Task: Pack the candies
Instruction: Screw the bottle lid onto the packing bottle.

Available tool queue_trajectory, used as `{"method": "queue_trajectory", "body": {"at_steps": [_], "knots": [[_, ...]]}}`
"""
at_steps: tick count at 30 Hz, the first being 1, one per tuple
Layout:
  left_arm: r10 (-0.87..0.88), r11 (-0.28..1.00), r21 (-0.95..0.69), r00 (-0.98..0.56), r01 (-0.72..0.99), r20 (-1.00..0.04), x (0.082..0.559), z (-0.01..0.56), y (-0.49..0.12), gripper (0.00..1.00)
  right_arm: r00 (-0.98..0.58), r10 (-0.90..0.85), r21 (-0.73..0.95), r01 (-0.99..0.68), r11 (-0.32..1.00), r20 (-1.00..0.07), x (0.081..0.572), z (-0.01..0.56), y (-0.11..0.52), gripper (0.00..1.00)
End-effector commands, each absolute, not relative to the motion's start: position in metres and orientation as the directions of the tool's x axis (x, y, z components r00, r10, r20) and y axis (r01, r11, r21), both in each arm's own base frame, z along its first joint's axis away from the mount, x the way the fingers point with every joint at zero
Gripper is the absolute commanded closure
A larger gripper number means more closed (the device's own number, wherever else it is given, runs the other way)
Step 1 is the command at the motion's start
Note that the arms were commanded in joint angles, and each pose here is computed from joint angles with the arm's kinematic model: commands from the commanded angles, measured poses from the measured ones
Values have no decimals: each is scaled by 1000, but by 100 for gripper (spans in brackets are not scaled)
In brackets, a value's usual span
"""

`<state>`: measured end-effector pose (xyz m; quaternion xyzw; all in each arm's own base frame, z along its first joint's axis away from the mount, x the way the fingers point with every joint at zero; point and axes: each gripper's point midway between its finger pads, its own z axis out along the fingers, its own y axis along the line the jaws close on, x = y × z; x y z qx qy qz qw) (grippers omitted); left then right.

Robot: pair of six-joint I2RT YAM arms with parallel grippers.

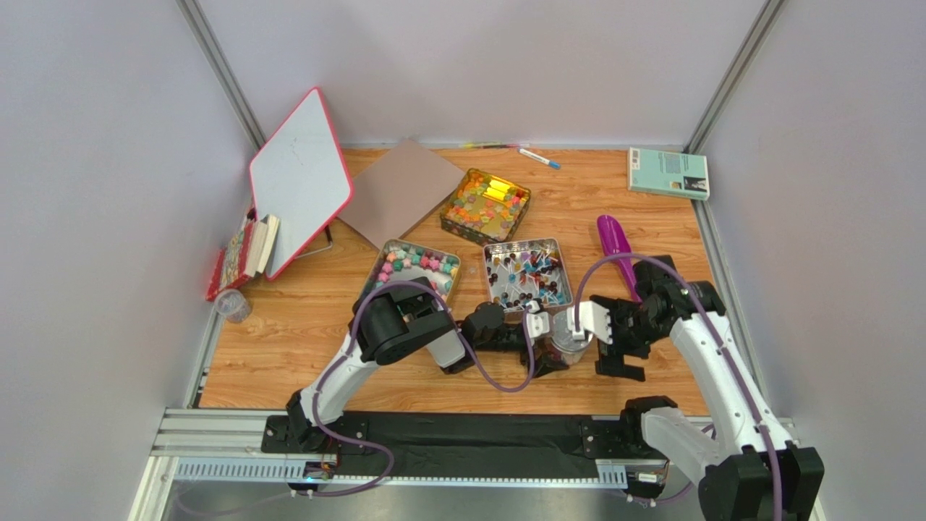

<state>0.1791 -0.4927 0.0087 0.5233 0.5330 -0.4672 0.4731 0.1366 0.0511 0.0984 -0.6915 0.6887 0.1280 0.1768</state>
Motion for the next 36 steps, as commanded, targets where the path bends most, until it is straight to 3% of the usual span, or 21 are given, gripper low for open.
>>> {"method": "queue_trajectory", "body": {"at_steps": [1,5,10,26,36], "knots": [[592,159,-294,-329,943,-736,140,-145,-399,100,26,-854,-143,-988,57,-520,180,143,71,0],[596,174,-278,-326,945,-734,143,-146,-398,100,61,-811,-111,-994,4,-582,190,156,87,0],[602,179,-264,-318,948,-732,145,-146,-396,100,54,-765,46,-993,-109,-641,166,159,102,0],[610,176,-258,-311,950,-728,146,-149,-398,100,36,-787,152,-975,-164,-615,160,131,116,0],[615,186,-251,-312,950,-724,147,-151,-396,100,6,-808,163,-979,-126,-589,171,115,117,0]]}}
